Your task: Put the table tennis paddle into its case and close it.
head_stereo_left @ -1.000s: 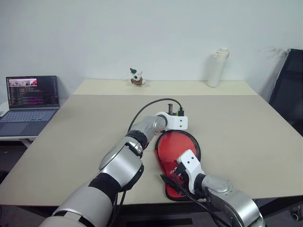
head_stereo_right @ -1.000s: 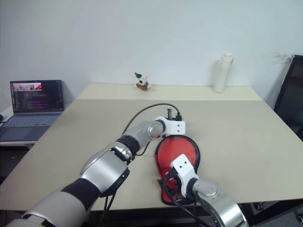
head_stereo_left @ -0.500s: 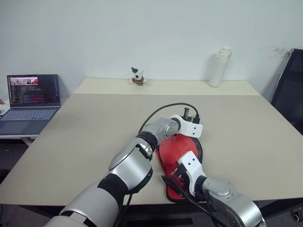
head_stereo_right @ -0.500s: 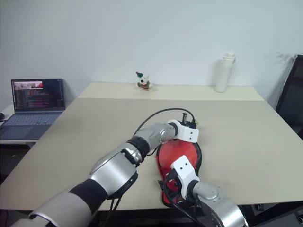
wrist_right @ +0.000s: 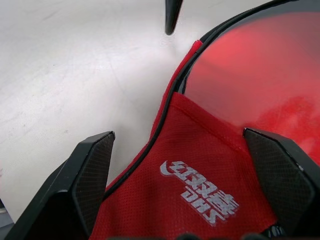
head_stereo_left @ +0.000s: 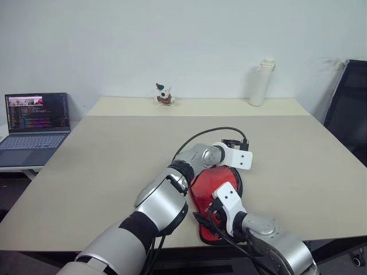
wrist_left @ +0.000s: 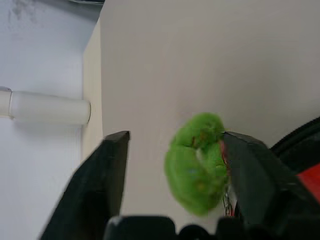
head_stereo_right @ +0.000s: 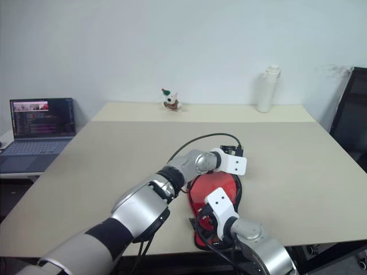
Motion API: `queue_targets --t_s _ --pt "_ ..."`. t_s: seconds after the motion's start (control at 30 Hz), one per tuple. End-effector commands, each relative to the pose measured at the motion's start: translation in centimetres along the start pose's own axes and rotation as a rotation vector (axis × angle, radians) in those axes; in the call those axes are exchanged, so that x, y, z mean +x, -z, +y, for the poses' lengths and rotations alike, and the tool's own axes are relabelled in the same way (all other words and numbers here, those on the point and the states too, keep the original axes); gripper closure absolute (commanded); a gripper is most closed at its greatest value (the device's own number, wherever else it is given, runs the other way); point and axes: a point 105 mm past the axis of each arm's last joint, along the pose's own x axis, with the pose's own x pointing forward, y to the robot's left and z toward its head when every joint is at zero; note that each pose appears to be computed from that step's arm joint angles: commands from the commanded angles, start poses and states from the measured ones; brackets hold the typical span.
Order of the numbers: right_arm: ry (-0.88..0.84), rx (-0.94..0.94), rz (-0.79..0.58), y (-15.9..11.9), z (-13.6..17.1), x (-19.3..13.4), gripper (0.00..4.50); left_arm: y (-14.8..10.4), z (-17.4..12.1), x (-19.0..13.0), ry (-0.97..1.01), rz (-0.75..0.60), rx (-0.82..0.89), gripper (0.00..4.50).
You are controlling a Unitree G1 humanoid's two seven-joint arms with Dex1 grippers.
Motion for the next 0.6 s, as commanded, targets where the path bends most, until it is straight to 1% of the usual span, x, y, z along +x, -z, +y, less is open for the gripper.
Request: queue_targets --t_s 0.03,0.17,0.3,0.4,0.5,0.57,0.6 --pt "0.025 0.099 0.201 4.9 -1.2 0.1 0.00 -0.6 2.7 -0.9 -0.130 -0.102 -0.190 0.02" --pt "0.042 0.117 0.173 4.2 -2.5 -1.1 0.00 0.8 3.8 -2.1 -0.192 -0.124 -0.288 0.02" --pt "0.023 0.138 0.086 2.0 -2.9 -2.8 0.00 2.0 4.9 -3.7 -0.240 -0.177 -0.394 0.02" --pt "-0.006 0.161 0.001 -0.3 -3.5 -4.3 0.00 3.3 4.1 -4.5 -0.224 -0.189 -0.460 0.02" --pt "-0.034 0.184 -0.068 -2.2 -4.0 -5.4 0.00 3.9 3.3 -5.0 -0.193 -0.223 -0.546 0.02" --pt "-0.030 0.199 -0.147 -4.2 -4.9 -6.3 0.00 3.8 2.5 -5.7 -0.130 -0.304 -0.603 0.02" --pt "-0.026 0.203 -0.212 -5.9 -6.0 -7.1 0.00 3.8 1.4 -6.3 -0.054 -0.361 -0.641 0.02"
